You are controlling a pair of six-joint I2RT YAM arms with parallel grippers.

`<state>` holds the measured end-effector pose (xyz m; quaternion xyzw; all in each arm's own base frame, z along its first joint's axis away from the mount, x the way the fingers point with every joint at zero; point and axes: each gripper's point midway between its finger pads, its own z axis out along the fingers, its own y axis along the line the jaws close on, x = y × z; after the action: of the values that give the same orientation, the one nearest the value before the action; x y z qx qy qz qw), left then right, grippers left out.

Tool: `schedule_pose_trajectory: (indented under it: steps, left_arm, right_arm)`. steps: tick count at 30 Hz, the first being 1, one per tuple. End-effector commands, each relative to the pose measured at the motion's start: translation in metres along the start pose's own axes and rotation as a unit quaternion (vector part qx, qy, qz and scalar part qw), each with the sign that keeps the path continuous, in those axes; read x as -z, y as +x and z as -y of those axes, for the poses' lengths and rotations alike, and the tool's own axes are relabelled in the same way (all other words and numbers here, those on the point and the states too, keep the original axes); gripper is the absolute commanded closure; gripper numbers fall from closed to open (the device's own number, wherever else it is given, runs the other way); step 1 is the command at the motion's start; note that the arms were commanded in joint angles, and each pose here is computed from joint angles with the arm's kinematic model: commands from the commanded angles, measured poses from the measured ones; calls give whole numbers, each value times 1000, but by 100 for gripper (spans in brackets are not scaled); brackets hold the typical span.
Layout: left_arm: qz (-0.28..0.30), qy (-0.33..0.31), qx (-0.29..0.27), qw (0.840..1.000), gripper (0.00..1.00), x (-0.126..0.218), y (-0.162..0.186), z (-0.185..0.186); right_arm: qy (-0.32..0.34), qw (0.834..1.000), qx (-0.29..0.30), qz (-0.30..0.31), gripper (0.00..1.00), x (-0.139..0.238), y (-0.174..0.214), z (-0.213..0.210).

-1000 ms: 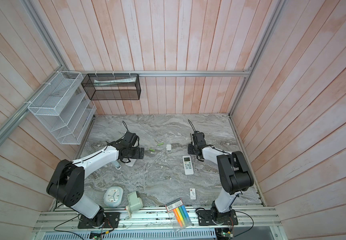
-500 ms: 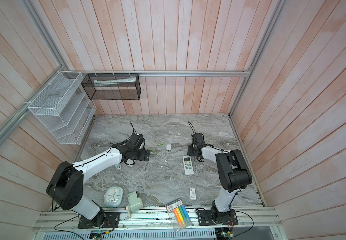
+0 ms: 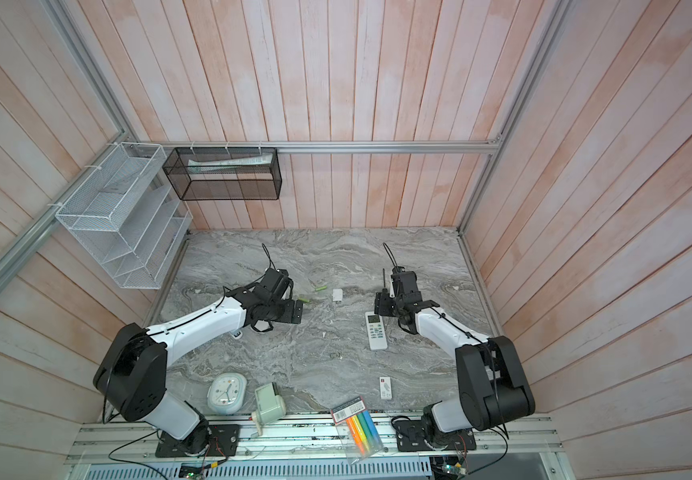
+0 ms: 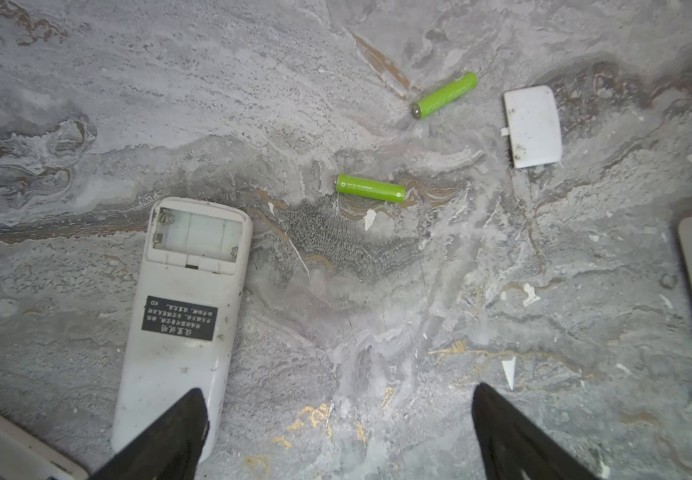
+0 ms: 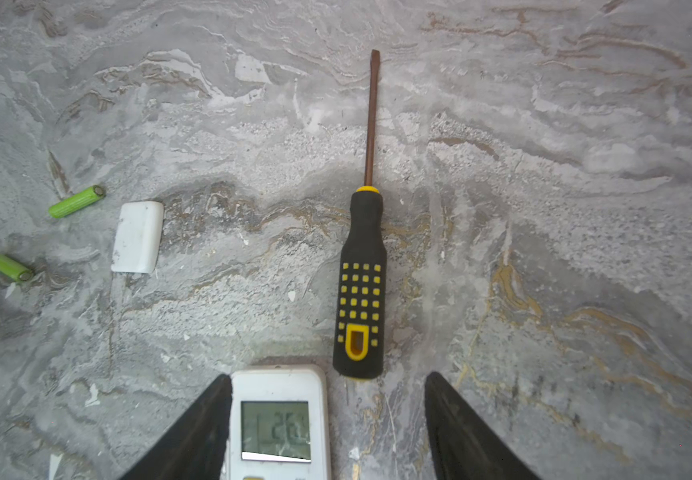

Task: Unload the batteries from the remote control
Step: 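Set the screwdriver down on the table and open the right gripper, then grasp the white remote with the display using the right gripper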

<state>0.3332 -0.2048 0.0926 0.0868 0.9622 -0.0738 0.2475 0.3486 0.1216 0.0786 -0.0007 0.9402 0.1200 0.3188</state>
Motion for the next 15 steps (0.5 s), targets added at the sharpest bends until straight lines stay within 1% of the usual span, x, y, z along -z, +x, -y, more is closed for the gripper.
schedule_pose_trajectory:
  steps: [1, 9, 15]
  left_arm:
    - [25, 14, 8, 1000, 0, 12, -11, 6]
    - [27, 11, 8, 1000, 0, 13, -6, 3]
    - [33, 6, 4, 999, 0, 16, -7, 0]
  right_arm:
    - [8, 999, 9, -47, 25, 3, 34, -7]
    - [87, 993, 37, -68, 22, 6, 70, -4]
    - [103, 991, 51, -72, 21, 6, 83, -5]
